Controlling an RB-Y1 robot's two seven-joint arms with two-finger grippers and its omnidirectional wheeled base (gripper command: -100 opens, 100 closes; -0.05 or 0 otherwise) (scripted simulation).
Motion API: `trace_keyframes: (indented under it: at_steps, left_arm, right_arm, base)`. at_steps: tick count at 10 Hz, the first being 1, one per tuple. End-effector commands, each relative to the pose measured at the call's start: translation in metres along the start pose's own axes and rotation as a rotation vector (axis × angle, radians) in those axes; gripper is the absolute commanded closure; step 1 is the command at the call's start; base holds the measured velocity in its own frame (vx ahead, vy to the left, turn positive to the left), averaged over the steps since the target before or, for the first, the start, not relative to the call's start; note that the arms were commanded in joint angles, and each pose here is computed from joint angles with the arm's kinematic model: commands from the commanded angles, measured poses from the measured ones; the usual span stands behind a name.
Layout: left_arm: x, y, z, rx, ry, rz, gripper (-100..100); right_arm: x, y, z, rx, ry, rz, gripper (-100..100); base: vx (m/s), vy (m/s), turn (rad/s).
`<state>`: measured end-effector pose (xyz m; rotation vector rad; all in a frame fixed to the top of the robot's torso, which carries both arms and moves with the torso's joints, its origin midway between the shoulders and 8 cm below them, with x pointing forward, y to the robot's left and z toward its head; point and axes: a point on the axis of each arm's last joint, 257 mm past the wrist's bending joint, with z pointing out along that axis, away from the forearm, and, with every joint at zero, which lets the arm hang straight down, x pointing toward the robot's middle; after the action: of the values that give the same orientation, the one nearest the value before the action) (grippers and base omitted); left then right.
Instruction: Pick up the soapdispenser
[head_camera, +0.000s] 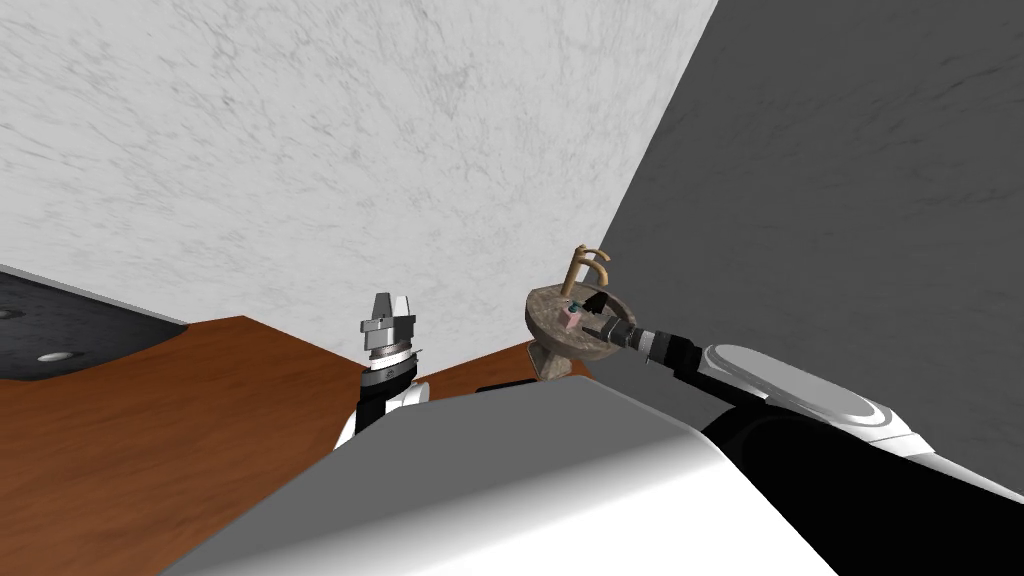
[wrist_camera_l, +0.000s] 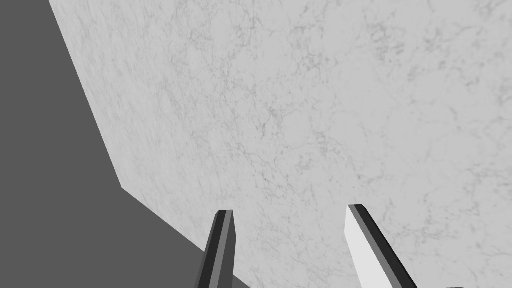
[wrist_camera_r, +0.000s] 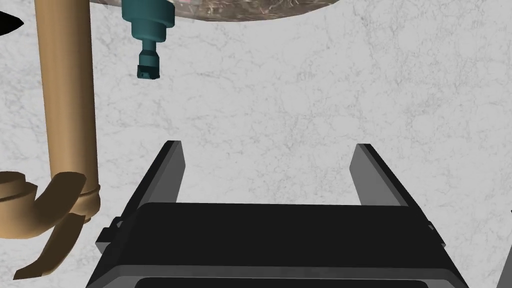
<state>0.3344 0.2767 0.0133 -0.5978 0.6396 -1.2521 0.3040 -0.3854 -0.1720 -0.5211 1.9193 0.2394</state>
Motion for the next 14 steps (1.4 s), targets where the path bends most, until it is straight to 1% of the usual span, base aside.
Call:
trace_keyframes:
  at_steps: [1, 2, 3, 4, 5, 6, 7, 8, 9, 10, 11, 12, 13, 14]
  left_arm:
    - [0.000, 0.000, 0.000, 0.000, 0.000, 0.000, 0]
    - [0.000, 0.000, 0.000, 0.000, 0.000, 0.000, 0]
    - [0.000, 0.000, 0.000, 0.000, 0.000, 0.000, 0]
    - [0.000, 0.000, 0.000, 0.000, 0.000, 0.000, 0]
    - [0.000, 0.000, 0.000, 0.000, 0.000, 0.000, 0]
    - [0.000, 0.000, 0.000, 0.000, 0.000, 0.000, 0]
    - [0.000, 0.000, 0.000, 0.000, 0.000, 0.000, 0]
    - [0.000, 0.000, 0.000, 0.000, 0.000, 0.000, 0]
    - [0.000, 0.000, 0.000, 0.000, 0.000, 0.000, 0]
    - [0.000, 0.000, 0.000, 0.000, 0.000, 0.000, 0]
    - [0.000, 0.000, 0.000, 0.000, 0.000, 0.000, 0]
    - [0.000, 0.000, 0.000, 0.000, 0.000, 0.000, 0]
    - [0.000, 0.000, 0.000, 0.000, 0.000, 0.000, 0]
    - [0.000, 0.000, 0.000, 0.000, 0.000, 0.000, 0]
  right_arm:
    - [0.014, -0.011, -0.006, 0.000, 0.075, -0.071, -100]
    - [0.013, -0.011, -0.005, -0.009, 0.084, -0.084, -100]
    - [0.024, -0.022, -0.012, -0.004, 0.144, -0.137, -100]
    - [0.023, -0.021, -0.010, -0.016, 0.153, -0.153, -100]
    - [0.033, -0.032, -0.017, -0.012, 0.211, -0.205, -100]
    - [0.032, -0.032, -0.015, -0.024, 0.220, -0.222, -100]
    - [0.040, -0.044, -0.022, -0.023, 0.278, -0.277, -100]
    - [0.039, -0.043, -0.020, -0.034, 0.285, -0.290, -100]
    - [0.046, -0.055, -0.026, -0.036, 0.342, -0.347, -100]
    - [0.045, -0.054, -0.024, -0.045, 0.346, -0.356, -100]
    - [0.051, -0.066, -0.030, -0.048, 0.400, -0.411, -100]
    - [0.050, -0.065, -0.028, -0.057, 0.404, -0.421, -100]
    - [0.054, -0.077, -0.033, -0.061, 0.455, -0.474, -100]
    - [0.053, -0.076, -0.031, -0.070, 0.459, -0.485, -100]
  base:
    - [0.034, 0.035, 0.007]
    - [0.026, 0.030, 0.000]
    - [0.031, 0.033, 0.009]
    - [0.023, 0.026, -0.001]
    - [0.021, 0.033, 0.007]
    - [0.024, 0.029, 0.003]
    - [0.030, 0.033, 0.006]
    - [0.024, 0.026, 0.002]
    - [0.024, 0.026, 0.006]
    - [0.023, 0.022, 0.002]
    - [0.031, 0.024, 0.005]
    - [0.027, 0.024, 0.002]
    - [0.032, 0.038, 0.004]
    - [0.023, 0.031, 0.003]
